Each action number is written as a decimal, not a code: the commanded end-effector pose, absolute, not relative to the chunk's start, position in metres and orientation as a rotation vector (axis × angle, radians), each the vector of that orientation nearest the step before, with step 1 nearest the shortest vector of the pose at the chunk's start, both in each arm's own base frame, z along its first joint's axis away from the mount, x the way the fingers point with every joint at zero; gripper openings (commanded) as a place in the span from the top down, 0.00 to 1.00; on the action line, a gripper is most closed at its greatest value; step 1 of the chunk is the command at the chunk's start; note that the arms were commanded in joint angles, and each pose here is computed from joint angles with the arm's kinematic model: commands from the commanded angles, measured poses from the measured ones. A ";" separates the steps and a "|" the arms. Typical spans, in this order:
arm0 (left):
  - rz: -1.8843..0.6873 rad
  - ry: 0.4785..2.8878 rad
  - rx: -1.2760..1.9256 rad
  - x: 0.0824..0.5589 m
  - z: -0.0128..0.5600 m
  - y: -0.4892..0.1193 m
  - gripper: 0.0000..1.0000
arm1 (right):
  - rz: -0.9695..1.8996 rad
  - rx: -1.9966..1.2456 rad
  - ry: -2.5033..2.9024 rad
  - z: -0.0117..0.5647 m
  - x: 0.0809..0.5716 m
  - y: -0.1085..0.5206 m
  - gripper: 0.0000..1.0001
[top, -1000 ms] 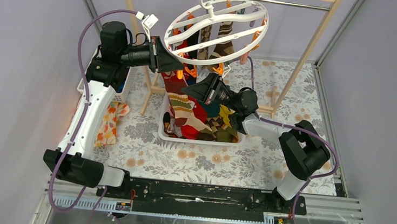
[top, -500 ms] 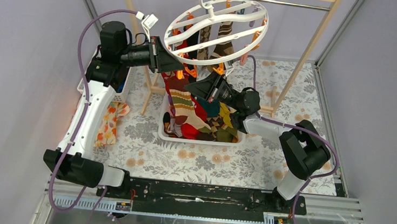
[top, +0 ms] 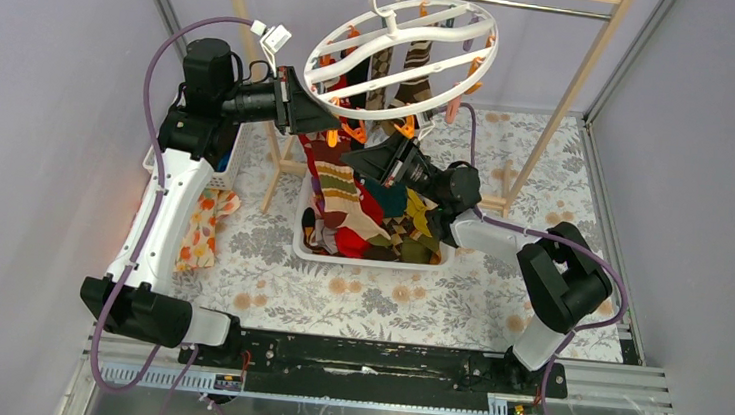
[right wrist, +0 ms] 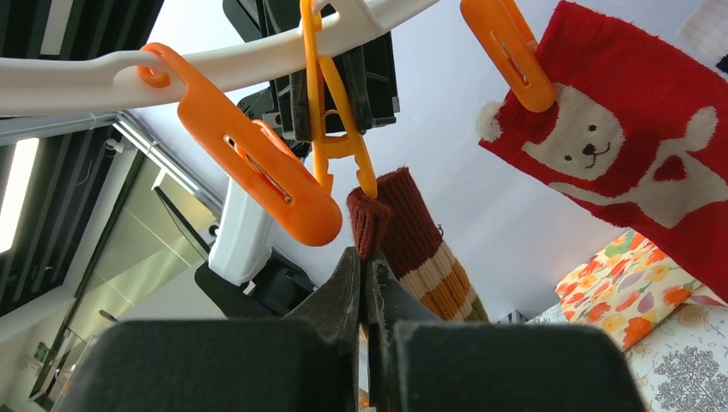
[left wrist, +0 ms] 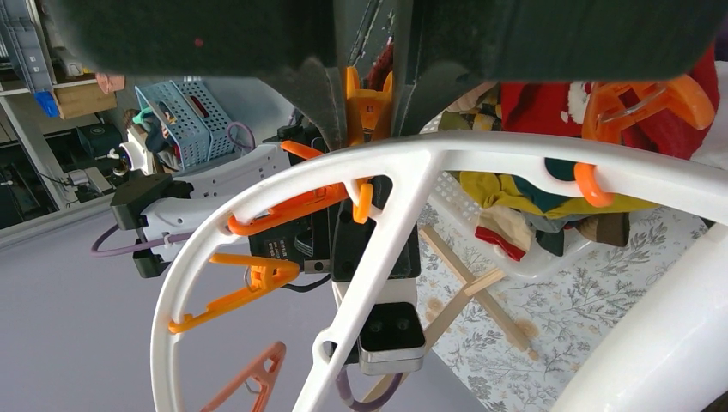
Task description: Clip the socks to the hanger
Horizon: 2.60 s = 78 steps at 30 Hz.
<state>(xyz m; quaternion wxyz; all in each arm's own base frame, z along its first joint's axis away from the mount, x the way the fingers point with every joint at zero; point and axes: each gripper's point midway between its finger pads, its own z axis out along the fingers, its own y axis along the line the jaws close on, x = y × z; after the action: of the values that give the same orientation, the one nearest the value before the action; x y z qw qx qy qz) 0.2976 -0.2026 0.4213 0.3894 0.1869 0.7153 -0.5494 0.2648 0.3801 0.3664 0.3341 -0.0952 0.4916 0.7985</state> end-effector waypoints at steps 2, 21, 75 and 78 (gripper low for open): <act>-1.415 1.760 0.530 0.287 0.435 -0.203 1.00 | 2.064 -0.270 1.165 0.396 0.257 0.366 1.00; -1.407 1.770 0.524 0.290 0.428 -0.203 1.00 | 2.048 -0.197 1.080 0.415 0.271 0.363 1.00; -1.241 1.769 0.459 0.286 0.416 -0.189 0.96 | 1.786 -0.235 0.993 0.408 0.236 0.313 0.24; -1.249 1.768 0.460 0.285 0.419 -0.189 0.96 | 1.784 -0.241 0.973 0.417 0.240 0.316 0.24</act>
<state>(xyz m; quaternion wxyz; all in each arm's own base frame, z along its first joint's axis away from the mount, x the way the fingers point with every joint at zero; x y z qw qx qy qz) 0.2879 -0.1923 0.4055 0.4282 0.1817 0.7255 -0.5072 0.2452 0.3281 0.3767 0.4698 -0.0827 0.4684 0.7437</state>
